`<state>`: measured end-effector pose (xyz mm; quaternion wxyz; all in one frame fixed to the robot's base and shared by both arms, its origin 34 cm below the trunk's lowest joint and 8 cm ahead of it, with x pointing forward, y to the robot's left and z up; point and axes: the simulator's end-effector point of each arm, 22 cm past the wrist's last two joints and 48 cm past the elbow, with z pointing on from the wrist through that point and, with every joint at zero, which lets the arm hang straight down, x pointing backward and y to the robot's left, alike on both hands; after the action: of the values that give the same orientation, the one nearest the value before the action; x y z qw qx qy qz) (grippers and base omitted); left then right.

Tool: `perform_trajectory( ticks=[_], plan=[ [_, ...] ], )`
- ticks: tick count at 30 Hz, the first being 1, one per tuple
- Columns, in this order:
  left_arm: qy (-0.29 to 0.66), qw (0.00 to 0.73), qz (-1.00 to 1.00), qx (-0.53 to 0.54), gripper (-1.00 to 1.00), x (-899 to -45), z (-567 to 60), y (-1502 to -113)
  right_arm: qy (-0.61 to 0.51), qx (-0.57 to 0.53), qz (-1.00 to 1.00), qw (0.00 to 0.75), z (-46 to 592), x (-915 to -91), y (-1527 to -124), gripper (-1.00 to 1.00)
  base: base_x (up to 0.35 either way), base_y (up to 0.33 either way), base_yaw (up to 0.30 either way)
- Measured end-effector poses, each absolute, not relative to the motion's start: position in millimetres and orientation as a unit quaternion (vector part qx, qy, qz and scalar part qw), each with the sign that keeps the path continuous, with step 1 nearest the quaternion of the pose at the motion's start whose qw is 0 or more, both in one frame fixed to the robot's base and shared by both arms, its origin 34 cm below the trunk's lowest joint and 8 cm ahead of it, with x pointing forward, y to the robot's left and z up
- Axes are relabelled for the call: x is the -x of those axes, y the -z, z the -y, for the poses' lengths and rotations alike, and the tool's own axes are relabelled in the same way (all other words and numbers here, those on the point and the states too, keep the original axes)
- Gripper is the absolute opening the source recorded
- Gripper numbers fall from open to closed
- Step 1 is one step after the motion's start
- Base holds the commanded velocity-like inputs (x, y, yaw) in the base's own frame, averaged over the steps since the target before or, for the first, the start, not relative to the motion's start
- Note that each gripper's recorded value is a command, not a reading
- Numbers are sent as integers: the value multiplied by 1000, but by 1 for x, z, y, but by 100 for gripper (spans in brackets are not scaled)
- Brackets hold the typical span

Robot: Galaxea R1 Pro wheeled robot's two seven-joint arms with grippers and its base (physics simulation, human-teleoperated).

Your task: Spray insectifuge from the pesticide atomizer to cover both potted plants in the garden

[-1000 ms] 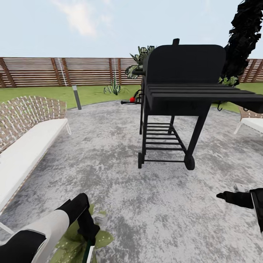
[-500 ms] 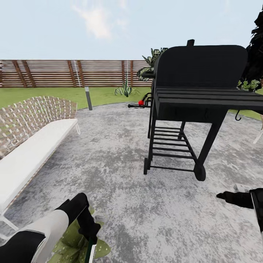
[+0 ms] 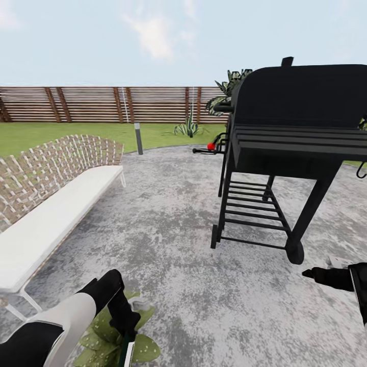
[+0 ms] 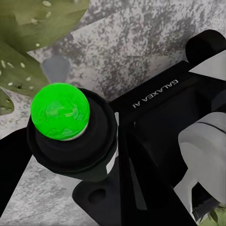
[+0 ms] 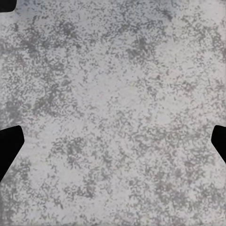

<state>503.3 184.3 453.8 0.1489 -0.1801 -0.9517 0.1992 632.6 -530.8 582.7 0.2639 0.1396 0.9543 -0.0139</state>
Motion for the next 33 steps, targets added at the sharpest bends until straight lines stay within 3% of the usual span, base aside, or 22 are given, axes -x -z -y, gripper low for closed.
perform_trajectory(
  ticks=[5,14,21,33],
  plan=[
    [-199,150,952,180,-100,-503,-184,-454,13,-140,-954,264,531,-633,-583,100,0,-50,12],
    [-199,149,952,180,-100,-503,-184,-454,14,-140,-954,264,531,-633,-583,100,0,-281,30],
    [-200,149,952,180,-100,-503,-184,-454,14,-140,-954,264,531,-633,-583,100,0,-205,233],
    [-199,150,952,179,-100,-503,-186,-453,14,-140,-954,264,531,-633,-583,100,0,-12,254]
  ],
)
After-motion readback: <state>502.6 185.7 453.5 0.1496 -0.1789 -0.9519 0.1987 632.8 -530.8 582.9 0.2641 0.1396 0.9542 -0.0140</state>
